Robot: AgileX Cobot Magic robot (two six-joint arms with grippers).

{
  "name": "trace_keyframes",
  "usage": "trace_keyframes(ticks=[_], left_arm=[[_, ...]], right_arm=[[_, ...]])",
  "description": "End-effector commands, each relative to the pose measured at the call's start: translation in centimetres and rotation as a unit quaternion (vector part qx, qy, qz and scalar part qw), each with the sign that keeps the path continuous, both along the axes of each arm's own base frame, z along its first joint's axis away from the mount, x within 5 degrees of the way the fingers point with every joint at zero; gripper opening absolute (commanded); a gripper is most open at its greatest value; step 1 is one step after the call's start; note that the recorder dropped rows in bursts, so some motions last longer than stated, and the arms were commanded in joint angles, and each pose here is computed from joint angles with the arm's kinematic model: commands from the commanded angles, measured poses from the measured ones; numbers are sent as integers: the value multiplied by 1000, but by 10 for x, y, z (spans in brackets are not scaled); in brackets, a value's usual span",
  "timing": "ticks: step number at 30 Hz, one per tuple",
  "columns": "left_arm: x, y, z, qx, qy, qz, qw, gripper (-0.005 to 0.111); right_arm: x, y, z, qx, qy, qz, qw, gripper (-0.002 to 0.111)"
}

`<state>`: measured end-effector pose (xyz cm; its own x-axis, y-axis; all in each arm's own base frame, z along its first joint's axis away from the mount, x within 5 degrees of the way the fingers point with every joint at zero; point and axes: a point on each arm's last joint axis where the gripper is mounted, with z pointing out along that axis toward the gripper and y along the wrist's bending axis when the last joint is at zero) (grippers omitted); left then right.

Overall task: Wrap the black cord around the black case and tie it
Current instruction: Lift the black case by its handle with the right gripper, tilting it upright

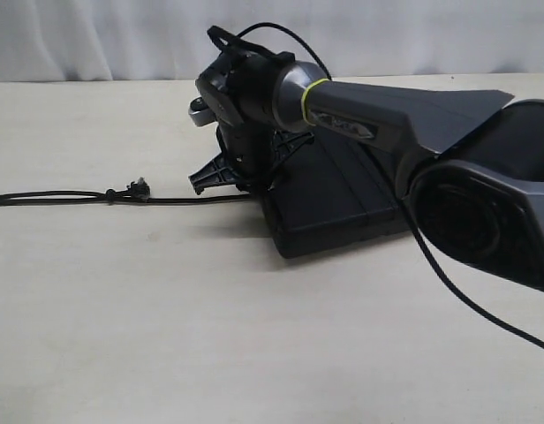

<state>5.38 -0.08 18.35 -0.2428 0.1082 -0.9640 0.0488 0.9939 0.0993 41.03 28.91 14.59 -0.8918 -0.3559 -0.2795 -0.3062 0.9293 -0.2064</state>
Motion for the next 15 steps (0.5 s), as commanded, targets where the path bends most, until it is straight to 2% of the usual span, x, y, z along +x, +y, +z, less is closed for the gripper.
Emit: trace_keyframes(ticks=[1,15], left_arm=[[0,0,0,1,-6,0,1000,0],[0,0,0,1,-6,0,1000,0]], right_arm=[[0,-7,40,-4,-36,24,999,4],[-19,-28,132,14,-81,33,996,4]])
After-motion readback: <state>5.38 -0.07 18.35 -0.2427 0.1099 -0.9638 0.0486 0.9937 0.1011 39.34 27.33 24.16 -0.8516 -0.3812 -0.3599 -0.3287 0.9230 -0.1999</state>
